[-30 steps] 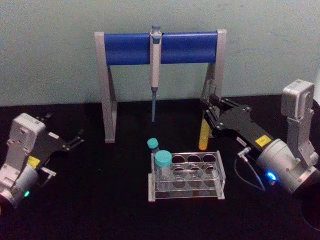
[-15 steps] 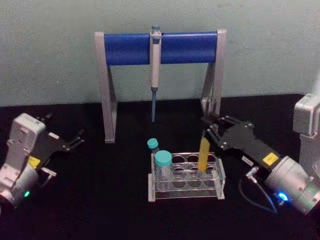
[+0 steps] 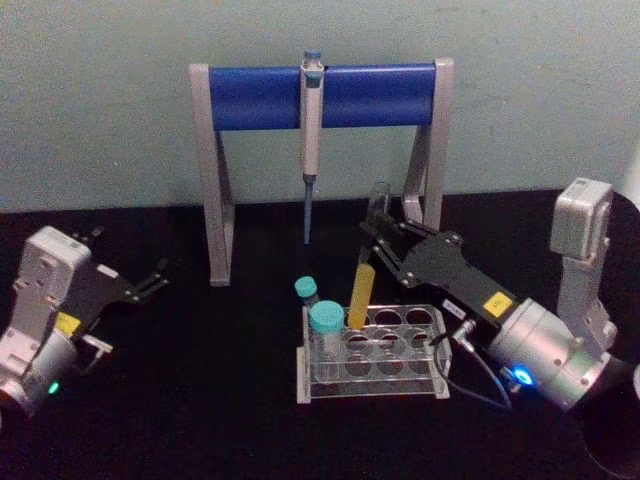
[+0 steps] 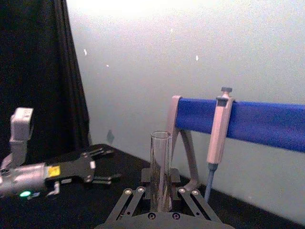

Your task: Pick up the test tube from the test tube rack, shake it, then place it back into the test tube rack.

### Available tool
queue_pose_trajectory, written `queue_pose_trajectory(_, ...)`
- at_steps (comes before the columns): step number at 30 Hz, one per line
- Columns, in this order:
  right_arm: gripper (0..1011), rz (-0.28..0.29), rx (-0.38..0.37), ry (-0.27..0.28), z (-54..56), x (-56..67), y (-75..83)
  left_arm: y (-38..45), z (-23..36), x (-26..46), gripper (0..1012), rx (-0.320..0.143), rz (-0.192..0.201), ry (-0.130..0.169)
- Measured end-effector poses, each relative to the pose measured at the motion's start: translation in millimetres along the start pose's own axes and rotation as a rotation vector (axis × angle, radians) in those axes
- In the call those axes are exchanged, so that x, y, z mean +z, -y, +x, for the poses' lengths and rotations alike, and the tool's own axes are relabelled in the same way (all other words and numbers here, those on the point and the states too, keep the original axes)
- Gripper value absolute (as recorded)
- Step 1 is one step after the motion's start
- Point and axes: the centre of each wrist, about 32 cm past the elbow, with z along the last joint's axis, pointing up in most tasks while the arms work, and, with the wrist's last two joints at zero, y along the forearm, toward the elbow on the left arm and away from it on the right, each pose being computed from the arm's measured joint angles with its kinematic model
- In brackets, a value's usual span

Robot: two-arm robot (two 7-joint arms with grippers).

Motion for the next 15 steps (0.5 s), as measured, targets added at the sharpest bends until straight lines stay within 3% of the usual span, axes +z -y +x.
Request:
queue_pose_trajectory(7, 229, 0.022, -0.044, 0.041, 8.0, -2.9, -11.2, 0.0, 0.0, 0.0, 1001, 0.0, 0.0, 0.0)
queue_pose_trajectory(15, 229, 0.028, -0.101, 0.069, 13.5, -2.1, -8.4, 0.0, 0.0, 0.0, 1001, 0.0, 0.0, 0.0)
